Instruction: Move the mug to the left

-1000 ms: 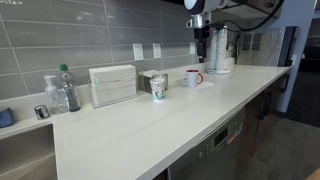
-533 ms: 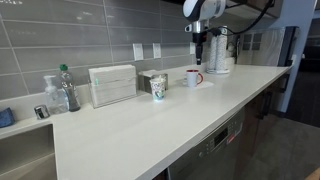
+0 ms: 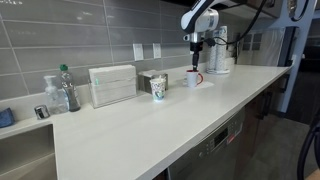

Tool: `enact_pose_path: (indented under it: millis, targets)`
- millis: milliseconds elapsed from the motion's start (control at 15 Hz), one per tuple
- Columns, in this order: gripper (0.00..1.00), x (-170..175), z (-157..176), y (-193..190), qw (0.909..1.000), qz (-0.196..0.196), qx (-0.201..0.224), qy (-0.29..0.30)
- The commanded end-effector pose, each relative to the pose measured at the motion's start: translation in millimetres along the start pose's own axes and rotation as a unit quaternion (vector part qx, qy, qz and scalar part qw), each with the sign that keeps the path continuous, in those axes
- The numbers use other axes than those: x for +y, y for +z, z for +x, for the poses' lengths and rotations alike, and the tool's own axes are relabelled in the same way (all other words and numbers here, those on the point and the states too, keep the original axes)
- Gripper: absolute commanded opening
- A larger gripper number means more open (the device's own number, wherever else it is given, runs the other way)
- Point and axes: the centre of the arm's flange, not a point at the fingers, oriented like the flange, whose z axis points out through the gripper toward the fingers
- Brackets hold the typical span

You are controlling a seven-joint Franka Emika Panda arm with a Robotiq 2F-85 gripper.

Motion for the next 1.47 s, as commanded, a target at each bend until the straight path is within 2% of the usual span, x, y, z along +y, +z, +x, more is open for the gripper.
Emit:
enact_pose_path:
  millis: [0, 667, 733, 867, 1000, 1400]
  targets:
    - [1.0, 29.0, 10.8, 21.9, 0.9998, 0.001, 0.019, 0.006]
    - [1.0, 46.5, 28.7, 58.8, 0.9998, -0.006, 0.018, 0.008]
    - [0.78, 47.1, 29.8, 59.2, 0.9998, -0.007, 0.017, 0.008]
    - [0.66, 48.8, 30.2, 59.6, 0.9998, -0.009, 0.011, 0.012]
    - [0.49, 49.9, 29.2, 59.0, 0.9997, -0.012, 0.006, 0.018]
    - [0.04, 52.1, 26.6, 66.4, 0.9988, -0.025, -0.014, 0.039]
